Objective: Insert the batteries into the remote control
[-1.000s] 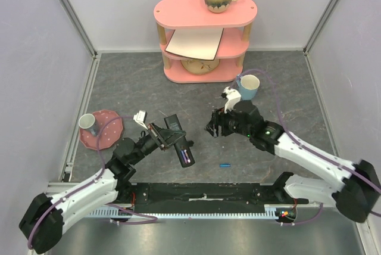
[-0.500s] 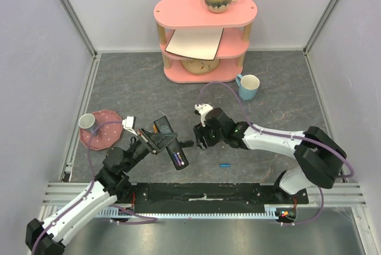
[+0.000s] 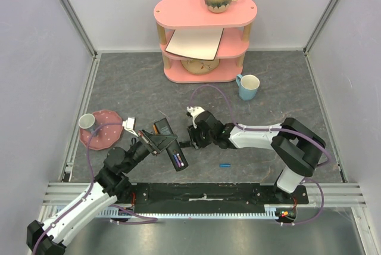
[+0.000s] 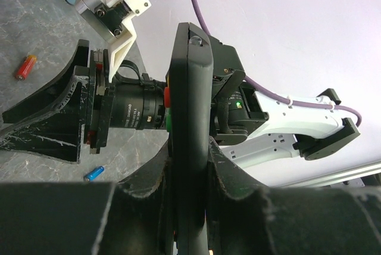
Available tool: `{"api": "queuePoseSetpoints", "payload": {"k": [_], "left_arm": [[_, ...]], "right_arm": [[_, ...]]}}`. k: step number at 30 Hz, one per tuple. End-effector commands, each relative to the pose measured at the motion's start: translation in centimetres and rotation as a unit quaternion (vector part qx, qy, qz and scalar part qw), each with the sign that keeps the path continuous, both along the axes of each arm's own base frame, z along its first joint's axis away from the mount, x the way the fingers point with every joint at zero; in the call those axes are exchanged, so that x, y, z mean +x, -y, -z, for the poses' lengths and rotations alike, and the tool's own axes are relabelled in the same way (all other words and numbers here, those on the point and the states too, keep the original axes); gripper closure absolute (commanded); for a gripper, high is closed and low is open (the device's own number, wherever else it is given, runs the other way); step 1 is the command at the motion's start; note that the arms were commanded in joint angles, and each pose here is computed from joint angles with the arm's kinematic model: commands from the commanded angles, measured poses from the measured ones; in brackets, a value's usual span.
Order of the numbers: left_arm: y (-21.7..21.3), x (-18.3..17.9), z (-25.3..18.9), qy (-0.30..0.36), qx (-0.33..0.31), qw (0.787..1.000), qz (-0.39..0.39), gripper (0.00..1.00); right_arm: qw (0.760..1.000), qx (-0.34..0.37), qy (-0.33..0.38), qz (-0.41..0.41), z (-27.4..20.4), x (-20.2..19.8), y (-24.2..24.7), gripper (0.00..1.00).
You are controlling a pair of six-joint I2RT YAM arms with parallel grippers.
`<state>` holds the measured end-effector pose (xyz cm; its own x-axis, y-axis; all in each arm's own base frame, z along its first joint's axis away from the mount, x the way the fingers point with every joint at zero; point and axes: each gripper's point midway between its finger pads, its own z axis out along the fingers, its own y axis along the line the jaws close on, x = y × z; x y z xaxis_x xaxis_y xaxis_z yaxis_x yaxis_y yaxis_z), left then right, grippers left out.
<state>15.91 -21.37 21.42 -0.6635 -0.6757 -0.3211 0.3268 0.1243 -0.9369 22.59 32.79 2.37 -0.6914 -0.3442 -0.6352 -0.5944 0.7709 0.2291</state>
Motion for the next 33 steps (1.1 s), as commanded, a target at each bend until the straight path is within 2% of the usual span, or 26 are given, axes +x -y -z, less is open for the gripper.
{"api": "queuePoseSetpoints", "payload": {"k": [1,12,21,24,28,31,33], "left_arm": [[-0.4,0.3,-0.9,0.026,0.001,1.000,-0.014,0.98],[-0.4,0.2,-0.7,0.027,0.002,1.000,-0.013,0.98],[-0.4,0.3,-0.4,0.022,0.004,1.000,-0.014,0.98],[-0.3,0.3,-0.5,0.024,0.004,1.000,-0.014,0.98],[-0.1,0.5,-0.4,0.023,0.004,1.000,-0.011,0.98],[0.0,0.5,-0.6,0.028,-0.001,1.000,-0.009,0.98],[0.0,0.4,-0.7,0.029,-0.002,1.000,-0.008,0.98]], "right_arm": [[0.999,0.028,0.028,0.014,-1.7,1.3,-2.1,0.51],[0.999,-0.015,0.018,0.031,0.3,1.1,-0.9,0.66],[0.998,-0.042,0.030,0.037,-0.1,0.9,1.0,0.98],[0.995,-0.056,0.064,0.047,-2.7,1.6,2.4,1.00],[0.983,-0.114,0.127,0.073,-7.4,3.2,5.4,1.00],[0.958,-0.198,0.178,0.105,-10.2,4.6,9.0,1.00],[0.926,-0.284,0.212,0.132,-10.9,5.7,12.0,1.00]]}}
